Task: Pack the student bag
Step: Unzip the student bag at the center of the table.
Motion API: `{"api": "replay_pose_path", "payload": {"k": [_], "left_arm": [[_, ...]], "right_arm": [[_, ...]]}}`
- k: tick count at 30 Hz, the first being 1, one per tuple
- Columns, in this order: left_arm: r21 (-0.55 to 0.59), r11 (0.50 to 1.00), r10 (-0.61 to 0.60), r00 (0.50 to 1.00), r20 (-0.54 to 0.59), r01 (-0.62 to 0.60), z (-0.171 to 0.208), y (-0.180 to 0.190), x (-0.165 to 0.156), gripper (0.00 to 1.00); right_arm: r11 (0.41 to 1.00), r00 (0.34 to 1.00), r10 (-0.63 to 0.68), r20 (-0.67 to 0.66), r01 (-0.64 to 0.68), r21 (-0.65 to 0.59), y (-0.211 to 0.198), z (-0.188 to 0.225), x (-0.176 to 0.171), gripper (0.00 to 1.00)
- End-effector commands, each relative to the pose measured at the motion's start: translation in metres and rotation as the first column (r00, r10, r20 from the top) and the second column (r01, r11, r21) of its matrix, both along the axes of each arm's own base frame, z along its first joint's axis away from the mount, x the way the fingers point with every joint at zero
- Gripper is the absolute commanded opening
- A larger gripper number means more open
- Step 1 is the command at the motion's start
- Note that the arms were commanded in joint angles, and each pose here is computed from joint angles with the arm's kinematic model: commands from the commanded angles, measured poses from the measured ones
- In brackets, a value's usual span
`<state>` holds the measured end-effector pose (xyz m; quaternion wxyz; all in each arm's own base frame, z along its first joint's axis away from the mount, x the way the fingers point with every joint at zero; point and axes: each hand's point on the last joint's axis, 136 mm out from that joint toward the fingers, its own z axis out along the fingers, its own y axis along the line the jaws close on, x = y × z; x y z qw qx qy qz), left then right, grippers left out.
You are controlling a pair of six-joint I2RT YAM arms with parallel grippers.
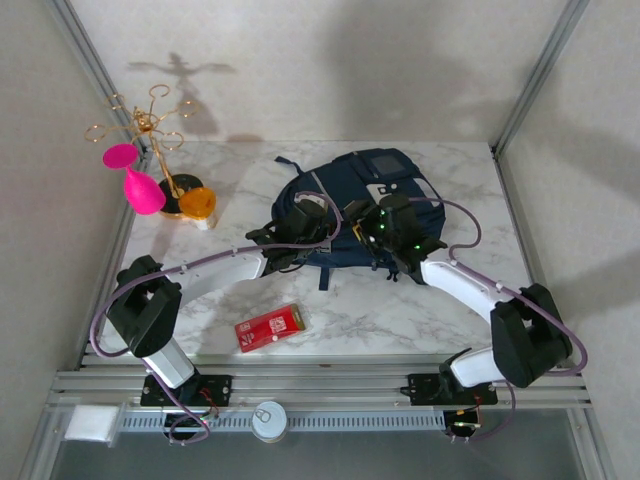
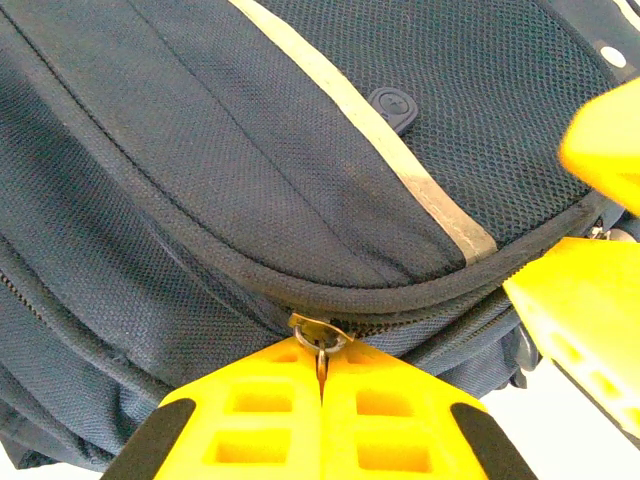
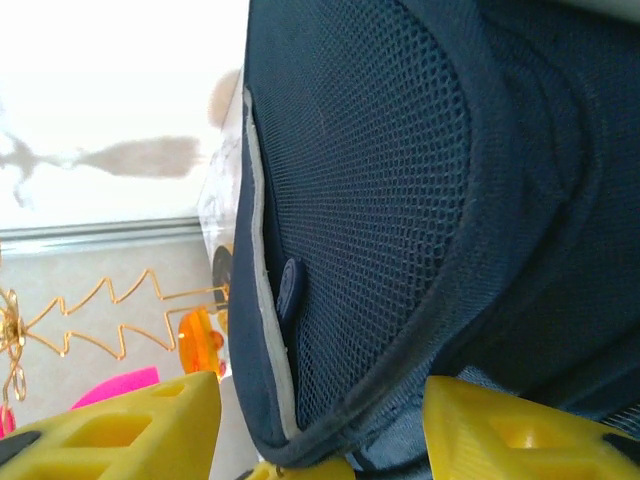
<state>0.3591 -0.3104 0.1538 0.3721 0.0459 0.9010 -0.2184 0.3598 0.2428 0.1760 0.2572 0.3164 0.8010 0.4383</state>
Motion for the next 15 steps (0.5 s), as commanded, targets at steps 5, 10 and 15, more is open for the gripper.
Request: {"api": "replay_pose_path", "payload": {"k": [5, 10, 15], "left_arm": [[0.007, 1.0, -0.017, 1.0, 0.026, 0.017, 0.007, 0.001, 0.0, 0.0], [0.013, 1.0, -0.016, 0.999, 0.031, 0.016, 0.009, 0.003, 0.0, 0.0], [0.028, 0.999, 0.025, 0.999, 0.032, -0.026, 0.009, 0.015, -0.002, 0.0]], "right_arm": [[0.984, 0.985, -0.172, -0.005, 0.172, -0.052, -0.008, -0.006, 0.034, 0.39], [0.987, 0.991, -0.128, 0.034, 0.131, -0.089, 0.003, -0.008, 0.044, 0.07], [0.992, 0.994, 0.052, 0.091, -0.041, -0.116, 0.038, -0.005, 0.043, 0.0]]}}
